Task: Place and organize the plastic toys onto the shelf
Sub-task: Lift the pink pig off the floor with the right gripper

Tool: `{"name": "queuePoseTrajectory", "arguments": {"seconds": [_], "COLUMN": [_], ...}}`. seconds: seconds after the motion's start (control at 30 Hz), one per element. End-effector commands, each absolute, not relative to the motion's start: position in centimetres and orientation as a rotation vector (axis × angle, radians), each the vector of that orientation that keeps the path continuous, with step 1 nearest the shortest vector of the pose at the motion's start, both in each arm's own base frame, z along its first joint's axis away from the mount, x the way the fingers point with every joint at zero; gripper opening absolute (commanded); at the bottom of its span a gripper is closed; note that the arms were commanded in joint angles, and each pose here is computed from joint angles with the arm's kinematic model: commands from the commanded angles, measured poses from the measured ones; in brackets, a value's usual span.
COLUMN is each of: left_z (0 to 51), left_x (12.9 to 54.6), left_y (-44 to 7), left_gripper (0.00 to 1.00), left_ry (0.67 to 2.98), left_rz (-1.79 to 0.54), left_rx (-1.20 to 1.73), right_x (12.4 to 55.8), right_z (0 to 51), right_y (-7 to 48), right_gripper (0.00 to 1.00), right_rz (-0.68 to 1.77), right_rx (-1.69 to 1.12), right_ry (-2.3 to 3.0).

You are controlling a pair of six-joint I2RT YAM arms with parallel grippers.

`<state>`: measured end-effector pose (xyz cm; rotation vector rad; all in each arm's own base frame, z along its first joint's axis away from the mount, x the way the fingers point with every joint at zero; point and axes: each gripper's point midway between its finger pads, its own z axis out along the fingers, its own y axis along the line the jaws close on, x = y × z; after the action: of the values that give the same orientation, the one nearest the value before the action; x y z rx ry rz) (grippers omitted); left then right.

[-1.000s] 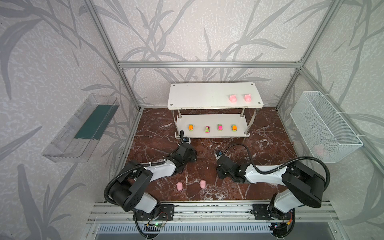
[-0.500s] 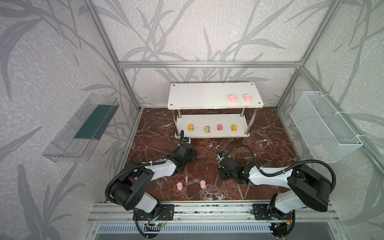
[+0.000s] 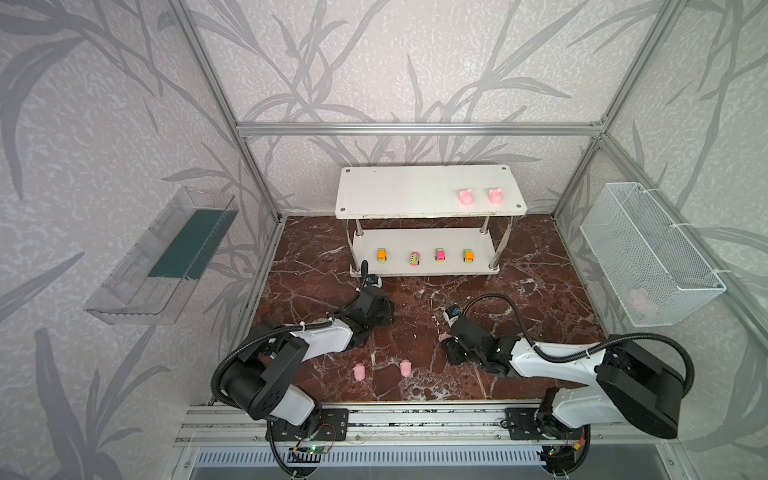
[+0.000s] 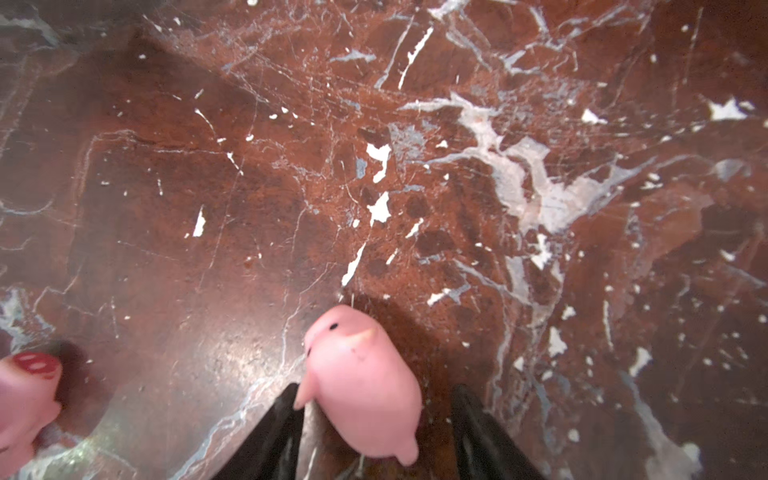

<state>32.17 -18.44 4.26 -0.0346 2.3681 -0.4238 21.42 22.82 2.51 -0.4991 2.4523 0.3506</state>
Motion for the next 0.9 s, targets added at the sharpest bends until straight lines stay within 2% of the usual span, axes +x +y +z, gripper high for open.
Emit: {"name": "queuePoseTrajectory", "arguments": {"seconds": [0.0, 0.5, 0.77, 0.87], "left_z": [4.3, 4.2, 4.1, 4.0], "left_x": [32.5, 32.6, 32.5, 32.5], "left_y": [-18.6, -18.7, -18.6, -18.6], "left_gripper": [0.53, 0.53, 0.53, 0.53], "left_ry": [2.365, 2.366, 2.370, 2.369], "left_rz": [-0.436, -0.442, -0.436, -0.436], "left_rx": [-0.050, -0.053, -0.055, -0.053], "right_x": [21.3, 22.5, 23.0, 23.0], "right_z": [3.3, 3.6, 3.0, 3.0], "right_y": [23.2, 23.4, 24.0, 24.1], "right_gripper": [0.61, 0.61, 0.54, 0.47], "right_rz": [0.416, 0.458, 0.470, 0.475], "right_rx": [-0.535, -0.621, -0.650, -0.655], "right_ry": [2.390, 2.321, 2.323, 2.322]}}
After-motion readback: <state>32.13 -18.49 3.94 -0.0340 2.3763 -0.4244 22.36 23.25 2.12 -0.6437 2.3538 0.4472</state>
